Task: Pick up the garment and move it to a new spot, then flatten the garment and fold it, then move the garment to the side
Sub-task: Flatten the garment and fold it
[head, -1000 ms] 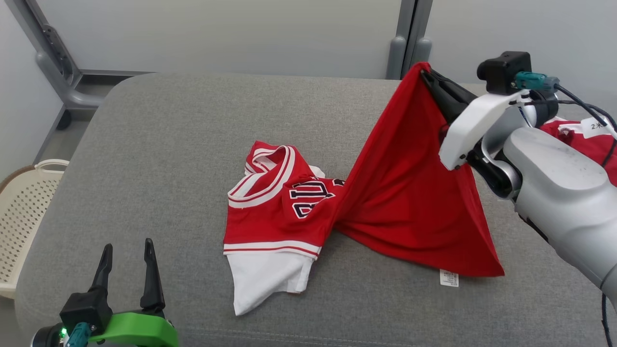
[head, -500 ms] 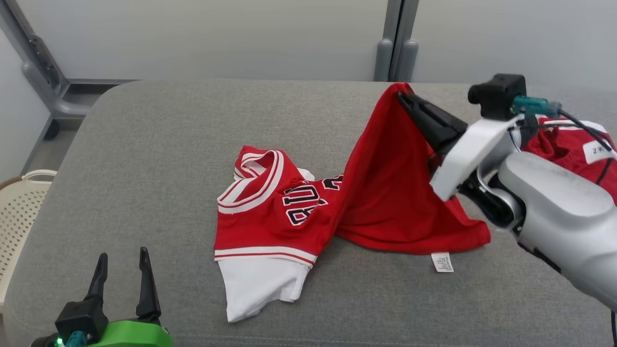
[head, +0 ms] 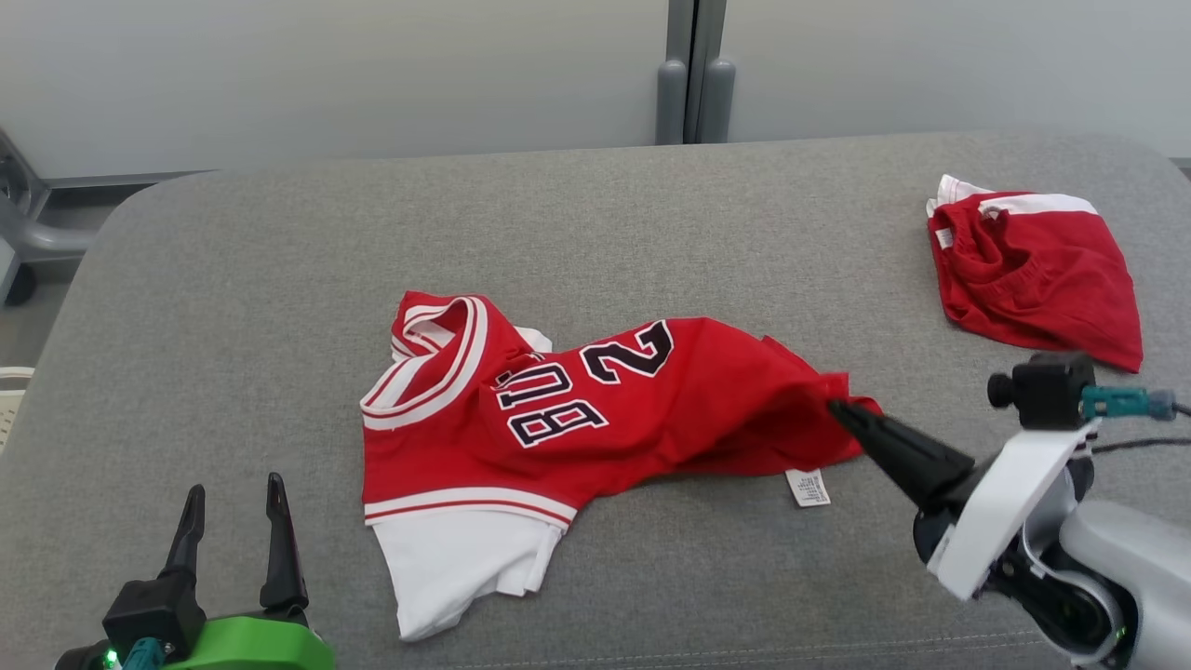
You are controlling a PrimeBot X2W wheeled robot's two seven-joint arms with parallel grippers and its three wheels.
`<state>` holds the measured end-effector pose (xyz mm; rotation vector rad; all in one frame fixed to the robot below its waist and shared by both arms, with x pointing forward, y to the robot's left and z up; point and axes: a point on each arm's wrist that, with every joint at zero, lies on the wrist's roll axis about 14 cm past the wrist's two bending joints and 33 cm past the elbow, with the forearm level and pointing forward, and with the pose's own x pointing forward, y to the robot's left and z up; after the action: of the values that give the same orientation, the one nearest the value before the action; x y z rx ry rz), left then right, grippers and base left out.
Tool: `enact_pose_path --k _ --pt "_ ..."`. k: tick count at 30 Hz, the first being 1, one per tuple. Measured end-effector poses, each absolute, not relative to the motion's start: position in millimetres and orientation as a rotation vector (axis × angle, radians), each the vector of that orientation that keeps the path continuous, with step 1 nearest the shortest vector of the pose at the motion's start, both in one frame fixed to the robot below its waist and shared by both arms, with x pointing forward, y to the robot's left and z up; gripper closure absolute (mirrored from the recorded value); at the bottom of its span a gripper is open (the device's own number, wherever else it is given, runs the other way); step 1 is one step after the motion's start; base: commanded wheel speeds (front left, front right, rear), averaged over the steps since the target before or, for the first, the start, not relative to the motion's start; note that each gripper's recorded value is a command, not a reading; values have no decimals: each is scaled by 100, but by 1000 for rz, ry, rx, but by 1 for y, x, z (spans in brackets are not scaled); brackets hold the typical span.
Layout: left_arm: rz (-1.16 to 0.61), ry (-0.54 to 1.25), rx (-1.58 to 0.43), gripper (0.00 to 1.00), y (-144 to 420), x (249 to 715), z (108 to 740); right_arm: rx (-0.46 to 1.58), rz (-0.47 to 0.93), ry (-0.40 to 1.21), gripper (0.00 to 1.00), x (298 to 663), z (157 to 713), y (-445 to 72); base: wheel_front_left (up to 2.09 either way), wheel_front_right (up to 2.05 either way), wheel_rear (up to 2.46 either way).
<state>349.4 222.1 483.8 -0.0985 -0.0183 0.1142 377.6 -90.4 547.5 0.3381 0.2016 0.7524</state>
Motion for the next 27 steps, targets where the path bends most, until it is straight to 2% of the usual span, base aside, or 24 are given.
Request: enact_pose_path --k 5,14,15,16,27 --pt "95 -10 -98 0 216 355 481 416 709 376 100 347 505 -100 0 0 0" --pt "75 -8 -99 0 210 359 481 351 609 586 98 324 440 -125 0 0 0" --pt "76 -8 -99 0 211 359 481 354 606 603 45 321 435 -124 0 0 0" --pt "76 -9 -99 0 211 359 481 356 605 594 0 322 436 -123 0 0 0" --pt "76 -18 -98 0 212 357 484 361 562 423 0 354 473 -137 0 0 0"
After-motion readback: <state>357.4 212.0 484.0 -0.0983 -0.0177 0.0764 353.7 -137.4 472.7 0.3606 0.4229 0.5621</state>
